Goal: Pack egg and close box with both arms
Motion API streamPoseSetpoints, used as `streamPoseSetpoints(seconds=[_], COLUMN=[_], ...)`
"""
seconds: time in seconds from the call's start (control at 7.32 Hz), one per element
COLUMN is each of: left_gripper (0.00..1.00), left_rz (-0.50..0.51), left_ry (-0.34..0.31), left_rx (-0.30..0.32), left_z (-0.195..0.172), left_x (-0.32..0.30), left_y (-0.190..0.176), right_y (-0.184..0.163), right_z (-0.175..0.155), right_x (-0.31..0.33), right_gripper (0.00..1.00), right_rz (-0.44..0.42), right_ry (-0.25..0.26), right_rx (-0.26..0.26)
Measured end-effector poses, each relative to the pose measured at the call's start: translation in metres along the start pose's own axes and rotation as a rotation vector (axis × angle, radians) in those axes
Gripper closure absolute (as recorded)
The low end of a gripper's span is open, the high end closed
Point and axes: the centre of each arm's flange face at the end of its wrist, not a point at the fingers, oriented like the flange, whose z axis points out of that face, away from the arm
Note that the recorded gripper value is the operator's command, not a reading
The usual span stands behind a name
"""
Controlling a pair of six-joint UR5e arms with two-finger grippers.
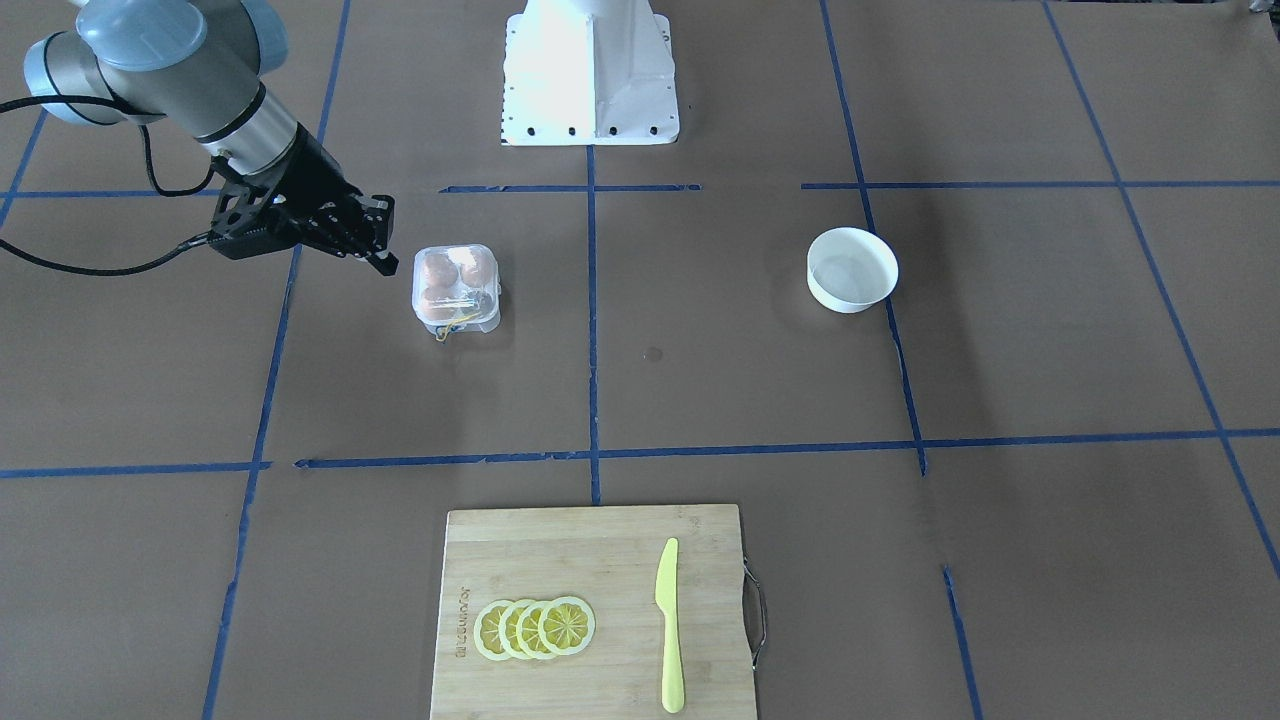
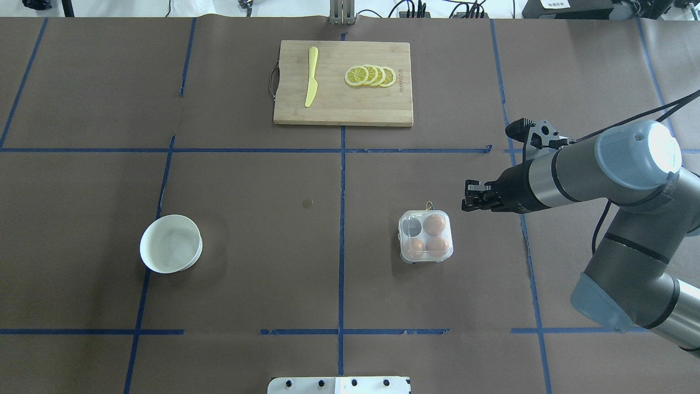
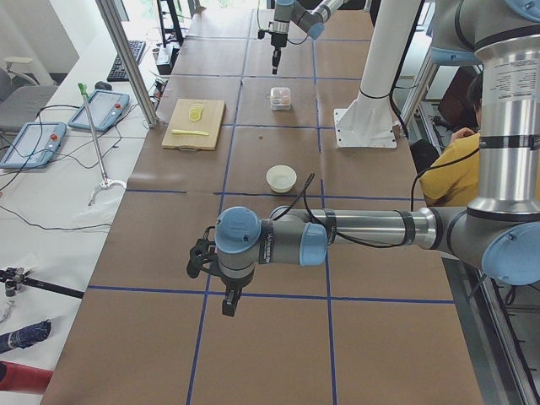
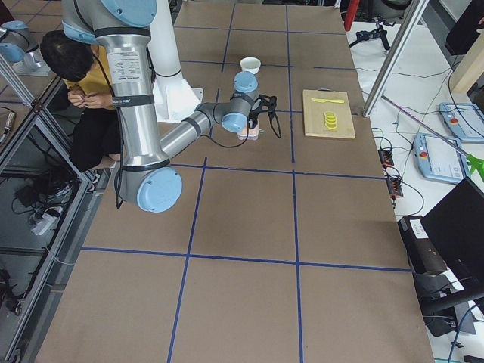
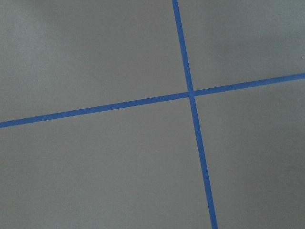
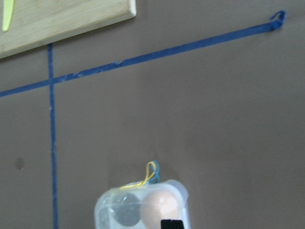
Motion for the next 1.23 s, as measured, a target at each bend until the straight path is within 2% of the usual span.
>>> streamPoseSetpoints(seconds=[0.14,0.27,0.55,0.82,1.09,1.23], left_gripper=[0.00,0.00,0.00,0.00,0.00,0.00], left_rz=[0.001,0.002,0.003,0.006,0.014,0.018], left_ry=[0.000,0.000,0.000,-0.001,-0.003,-0.005], left_rx=[0.001,0.001,0.002,0.003,0.007,0.009], left_z=[0.000,0.000,0.000,0.000,-0.002,-0.003], left_x=[0.000,0.000,0.000,0.001,0.003,0.004], left_y=[0.000,0.000,-0.001,-0.001,-0.004,-0.006], right_y=[-0.020,-0.041,-0.076,-0.102,-0.117,-0.119], right_z=[-0.007,-0.017,-0.041,-0.080,-0.146,-0.183], right_x=[0.016,0.037,0.083,0.154,0.262,0.309], right_gripper=[0.61,0.01,0.00,0.00,0.00,0.00], right_rz=[-0.020,-0.066,-0.179,-0.260,-0.334,-0.334], right_ry=[0.072,0.156,0.302,0.360,0.405,0.427], right_rx=[0.016,0.022,-0.006,-0.047,-0.079,-0.098])
